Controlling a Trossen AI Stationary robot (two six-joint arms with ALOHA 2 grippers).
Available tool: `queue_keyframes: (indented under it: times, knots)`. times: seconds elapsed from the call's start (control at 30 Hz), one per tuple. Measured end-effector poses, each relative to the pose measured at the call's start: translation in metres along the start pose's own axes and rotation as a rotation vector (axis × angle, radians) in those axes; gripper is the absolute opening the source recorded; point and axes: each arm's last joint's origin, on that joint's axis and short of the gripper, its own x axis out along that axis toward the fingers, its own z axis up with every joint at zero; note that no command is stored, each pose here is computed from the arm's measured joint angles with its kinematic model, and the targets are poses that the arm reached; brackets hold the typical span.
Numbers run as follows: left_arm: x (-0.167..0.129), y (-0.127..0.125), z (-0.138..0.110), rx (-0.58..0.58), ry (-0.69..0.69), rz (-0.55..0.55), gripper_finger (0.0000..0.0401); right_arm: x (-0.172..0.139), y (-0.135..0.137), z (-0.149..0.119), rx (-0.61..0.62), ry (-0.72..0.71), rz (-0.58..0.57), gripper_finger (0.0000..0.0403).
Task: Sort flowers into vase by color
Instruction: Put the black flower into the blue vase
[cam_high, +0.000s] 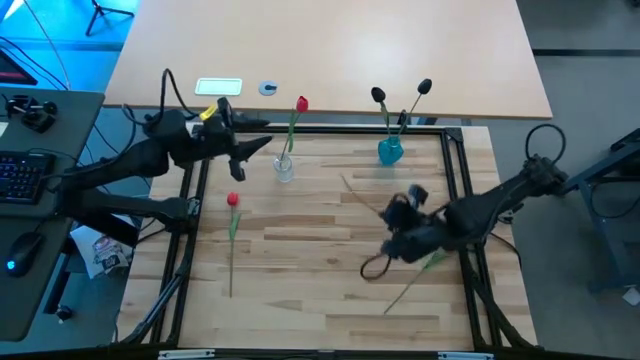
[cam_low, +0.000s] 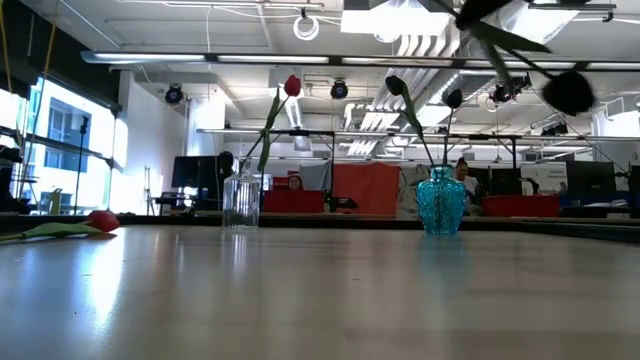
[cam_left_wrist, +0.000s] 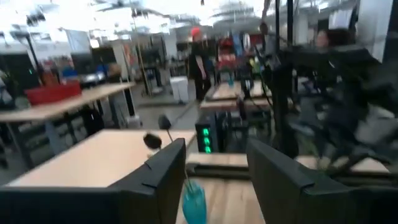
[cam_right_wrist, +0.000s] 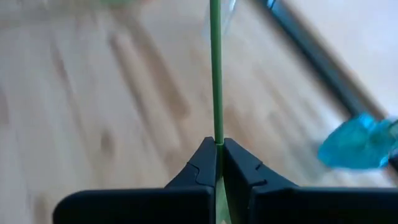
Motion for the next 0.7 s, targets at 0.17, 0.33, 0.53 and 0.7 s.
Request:
queue_keyframes:
  times: [0.17, 0.33, 0.53, 0.7]
  knots:
    - [-0.009, -0.001, -0.001, -0.036, 0.051, -0.023, 0.0192, 0.004, -0.017, 0.04, 0.058, -0.232, 0.025, 0.0]
    - [0.001, -0.006, 0.0, -0.243, 0.027, -0.149, 0.0211, 0.015, -0.024, 0.079, -0.026, -0.432, 0.17, 0.0]
    - [0.018, -0.011, -0.012, -0.621, 0.138, -0.254, 0.0214, 0.025, -0.029, 0.099, -0.336, -0.58, 0.072, 0.0]
    - [0.024, -0.007, -0.016, -1.065, 0.238, -0.27, 0.0214, 0.029, -0.031, 0.11, -0.537, -0.588, -0.094, 0.0]
